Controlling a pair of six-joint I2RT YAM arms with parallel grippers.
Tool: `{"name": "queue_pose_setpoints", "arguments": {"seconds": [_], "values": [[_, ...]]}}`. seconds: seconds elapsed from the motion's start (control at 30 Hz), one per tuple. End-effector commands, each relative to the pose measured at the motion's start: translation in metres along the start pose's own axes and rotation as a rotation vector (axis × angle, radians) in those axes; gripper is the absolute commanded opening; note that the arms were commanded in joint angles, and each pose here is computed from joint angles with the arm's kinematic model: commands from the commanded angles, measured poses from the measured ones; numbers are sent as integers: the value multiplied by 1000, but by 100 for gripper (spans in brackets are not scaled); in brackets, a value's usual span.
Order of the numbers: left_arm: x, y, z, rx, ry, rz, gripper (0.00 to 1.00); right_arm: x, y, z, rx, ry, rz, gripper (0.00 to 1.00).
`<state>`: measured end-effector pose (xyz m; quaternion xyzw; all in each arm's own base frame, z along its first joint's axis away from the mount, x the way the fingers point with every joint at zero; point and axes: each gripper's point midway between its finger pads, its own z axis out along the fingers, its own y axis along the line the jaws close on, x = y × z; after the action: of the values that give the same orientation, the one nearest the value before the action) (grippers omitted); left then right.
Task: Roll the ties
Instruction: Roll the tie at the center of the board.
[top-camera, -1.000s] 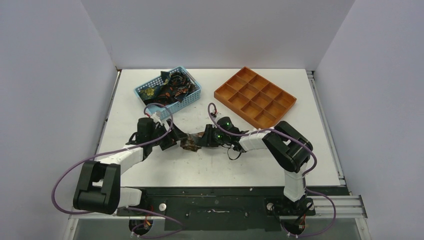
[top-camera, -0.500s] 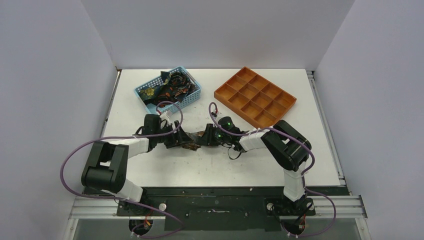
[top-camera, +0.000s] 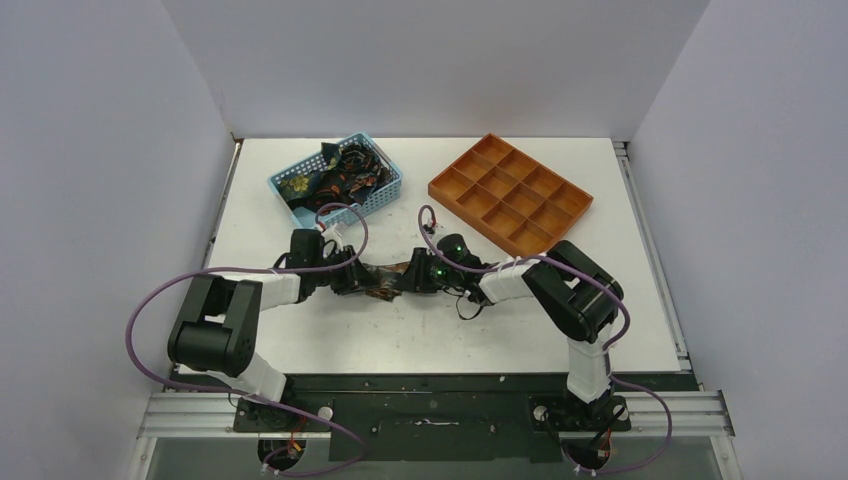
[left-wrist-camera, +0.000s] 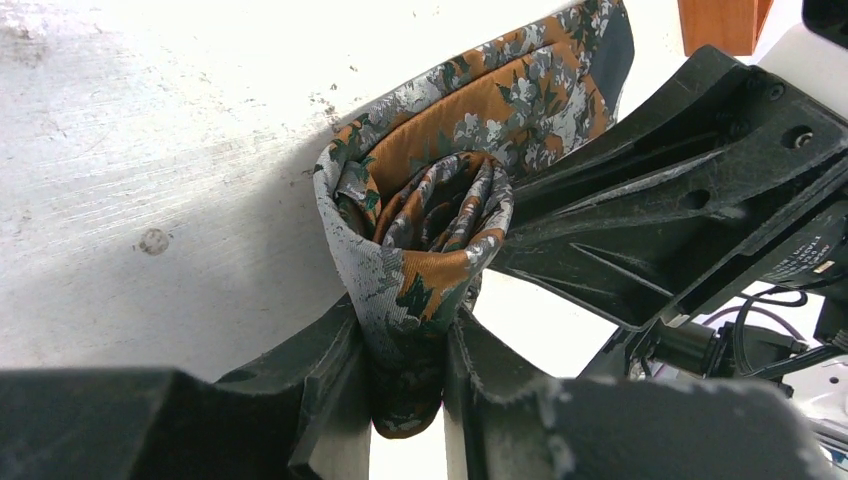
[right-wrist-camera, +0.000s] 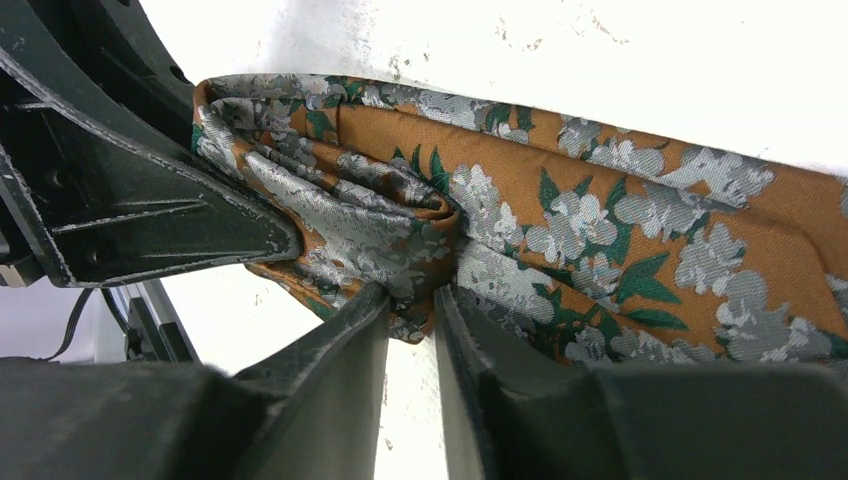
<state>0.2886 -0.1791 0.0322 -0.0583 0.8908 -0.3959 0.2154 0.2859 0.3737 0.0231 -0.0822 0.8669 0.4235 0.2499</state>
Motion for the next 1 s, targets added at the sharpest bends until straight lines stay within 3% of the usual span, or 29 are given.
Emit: {"name": "queue_pose_setpoints", "arguments": {"seconds": [0.0, 0.1, 0.2, 0.37, 0.57, 0.73, 0.97], "values": [[-10, -21, -5, 68, -40, 50, 4, 20, -29, -16, 142, 47, -11, 30], [-11, -23, -10, 30, -52, 54, 0, 2, -23, -35, 205, -15, -67, 45], [-9, -27, -15, -4, -50, 64, 0, -20, -23, -58, 276, -105, -104, 50], [-4, -41, -18, 21, -51, 66, 0, -50, -28, -75, 358, -215, -146, 42], [1, -41, -13, 31, -50, 26, 0, -70, -35, -61, 417, -241, -199, 34], [5, -37, -13, 38, -71, -4, 0, -65, -67, -51, 529, -223, -232, 29], [4, -36, -15, 29, -93, -38, 0, -21, -102, -57, 623, -125, -151, 24]]}}
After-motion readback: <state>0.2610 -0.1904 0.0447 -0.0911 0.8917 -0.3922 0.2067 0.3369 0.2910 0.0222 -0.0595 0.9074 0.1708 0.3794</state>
